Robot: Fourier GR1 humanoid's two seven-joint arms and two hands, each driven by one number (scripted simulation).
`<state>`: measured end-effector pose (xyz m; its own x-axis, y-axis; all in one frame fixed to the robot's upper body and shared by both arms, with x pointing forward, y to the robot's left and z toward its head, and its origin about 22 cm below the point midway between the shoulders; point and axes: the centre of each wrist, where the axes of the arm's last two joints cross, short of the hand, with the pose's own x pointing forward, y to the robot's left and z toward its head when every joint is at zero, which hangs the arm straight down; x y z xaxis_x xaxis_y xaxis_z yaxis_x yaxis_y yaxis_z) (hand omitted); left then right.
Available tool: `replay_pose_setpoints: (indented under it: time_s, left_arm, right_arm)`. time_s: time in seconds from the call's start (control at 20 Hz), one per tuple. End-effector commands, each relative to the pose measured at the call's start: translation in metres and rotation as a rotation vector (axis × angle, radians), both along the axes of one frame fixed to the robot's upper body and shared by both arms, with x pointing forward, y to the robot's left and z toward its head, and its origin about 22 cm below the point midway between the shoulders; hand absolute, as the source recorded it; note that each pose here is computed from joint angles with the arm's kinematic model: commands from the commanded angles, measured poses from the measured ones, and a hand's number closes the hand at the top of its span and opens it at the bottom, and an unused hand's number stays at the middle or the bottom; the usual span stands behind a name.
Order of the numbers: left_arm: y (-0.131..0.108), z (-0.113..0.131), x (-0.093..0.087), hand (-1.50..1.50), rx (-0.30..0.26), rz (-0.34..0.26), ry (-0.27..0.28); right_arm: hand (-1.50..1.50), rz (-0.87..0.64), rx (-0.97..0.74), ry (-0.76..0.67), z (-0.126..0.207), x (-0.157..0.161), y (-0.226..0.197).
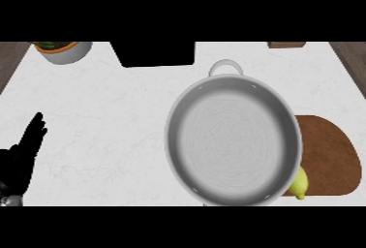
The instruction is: Pick the lemon from the cutting board and place it in the pot
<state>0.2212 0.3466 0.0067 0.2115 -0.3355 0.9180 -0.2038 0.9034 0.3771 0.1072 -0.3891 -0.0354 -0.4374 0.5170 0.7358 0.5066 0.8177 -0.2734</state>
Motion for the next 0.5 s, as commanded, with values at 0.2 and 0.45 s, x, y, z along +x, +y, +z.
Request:
replay_pose_setpoints:
  time_s: [0.2,0.45]
  left_arm:
    - [0.000,0.001,-0.008,0.00,0.012,-0.052,0.015]
    - [-0.018,0.009,0.010,0.00,-0.003,-0.052,-0.012]
  right_arm:
    - [-1.50,0.054,-0.172,0.133,0.024,-0.046,-0.023]
    - [-1.50,0.113,-0.284,0.318,0.062,-0.039,-0.010]
